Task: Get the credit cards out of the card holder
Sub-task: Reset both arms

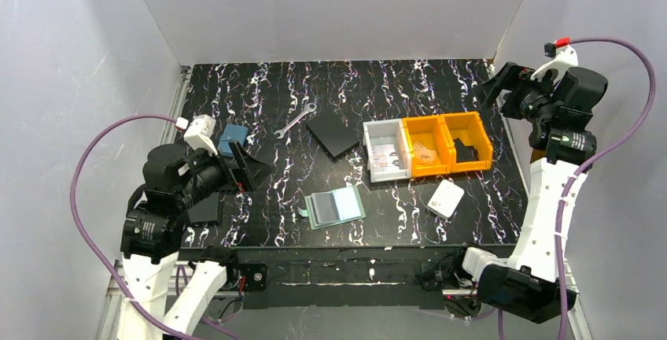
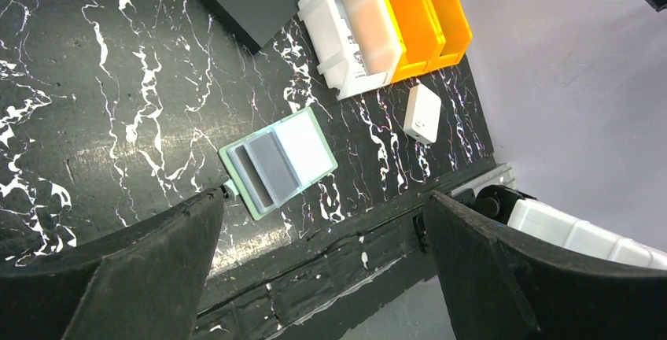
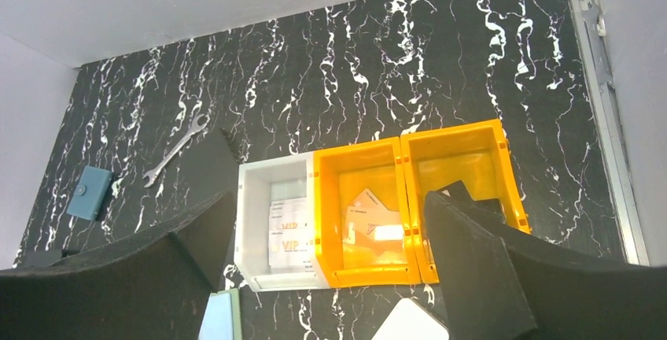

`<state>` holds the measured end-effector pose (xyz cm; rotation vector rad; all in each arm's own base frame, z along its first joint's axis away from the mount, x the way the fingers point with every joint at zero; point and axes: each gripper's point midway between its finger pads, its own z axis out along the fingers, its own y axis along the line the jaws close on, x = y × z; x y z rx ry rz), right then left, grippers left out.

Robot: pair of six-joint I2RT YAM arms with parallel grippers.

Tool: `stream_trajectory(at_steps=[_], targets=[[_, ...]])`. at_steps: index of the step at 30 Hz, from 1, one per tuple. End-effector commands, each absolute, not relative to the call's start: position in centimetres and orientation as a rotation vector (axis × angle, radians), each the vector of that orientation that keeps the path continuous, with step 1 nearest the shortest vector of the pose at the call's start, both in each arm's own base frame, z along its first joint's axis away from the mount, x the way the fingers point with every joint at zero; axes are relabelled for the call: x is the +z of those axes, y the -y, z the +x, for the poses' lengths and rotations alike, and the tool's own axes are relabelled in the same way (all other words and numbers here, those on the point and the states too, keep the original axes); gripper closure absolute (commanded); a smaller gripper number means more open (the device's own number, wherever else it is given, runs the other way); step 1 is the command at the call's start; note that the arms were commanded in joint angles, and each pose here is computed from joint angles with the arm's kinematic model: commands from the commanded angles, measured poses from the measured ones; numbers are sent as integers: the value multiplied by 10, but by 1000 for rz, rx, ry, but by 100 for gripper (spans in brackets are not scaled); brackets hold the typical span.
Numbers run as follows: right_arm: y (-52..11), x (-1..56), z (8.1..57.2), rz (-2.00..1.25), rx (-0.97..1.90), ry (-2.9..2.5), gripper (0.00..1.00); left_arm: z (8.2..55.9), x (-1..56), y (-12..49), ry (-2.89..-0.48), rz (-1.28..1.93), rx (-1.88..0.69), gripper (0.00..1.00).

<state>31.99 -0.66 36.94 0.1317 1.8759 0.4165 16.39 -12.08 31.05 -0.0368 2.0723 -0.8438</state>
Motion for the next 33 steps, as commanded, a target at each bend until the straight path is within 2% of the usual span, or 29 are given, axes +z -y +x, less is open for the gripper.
stream_trajectory(at_steps=[1,33], targets=[[10,376,321,103,374,-1831,2,164,310,122,-2060,-24,-851,2],[14,350,316,120,340,-1866,2,168,269,130,-2102,-71,-921,2]])
